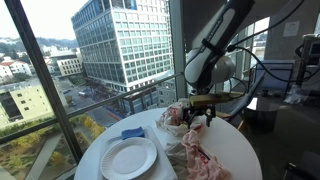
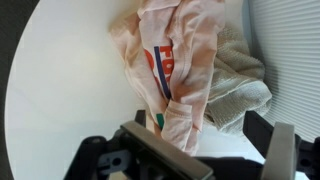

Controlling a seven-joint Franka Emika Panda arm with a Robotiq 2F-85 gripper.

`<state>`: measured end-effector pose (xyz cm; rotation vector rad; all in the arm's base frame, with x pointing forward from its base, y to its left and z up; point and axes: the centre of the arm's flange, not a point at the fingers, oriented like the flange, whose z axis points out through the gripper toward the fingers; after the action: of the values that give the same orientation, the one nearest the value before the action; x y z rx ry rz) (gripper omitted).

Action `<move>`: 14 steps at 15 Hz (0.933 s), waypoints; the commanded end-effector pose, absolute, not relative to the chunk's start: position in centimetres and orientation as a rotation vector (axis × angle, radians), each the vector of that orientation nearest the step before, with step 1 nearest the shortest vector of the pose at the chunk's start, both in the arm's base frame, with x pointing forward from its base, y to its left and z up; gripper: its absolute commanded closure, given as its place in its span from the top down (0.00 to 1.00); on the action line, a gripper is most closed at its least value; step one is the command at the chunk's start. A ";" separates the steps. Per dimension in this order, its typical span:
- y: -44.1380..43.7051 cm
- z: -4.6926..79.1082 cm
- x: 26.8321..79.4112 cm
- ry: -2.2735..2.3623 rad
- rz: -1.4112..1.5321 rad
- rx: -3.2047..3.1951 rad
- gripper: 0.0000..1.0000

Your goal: Unfold the peach t-shirt.

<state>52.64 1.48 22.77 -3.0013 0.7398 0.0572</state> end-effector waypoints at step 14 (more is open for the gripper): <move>0.2 10.4 59.0 0.888 0.074 -2.992 0.81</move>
<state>57.17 0.31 11.03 -2.9758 0.8728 0.1126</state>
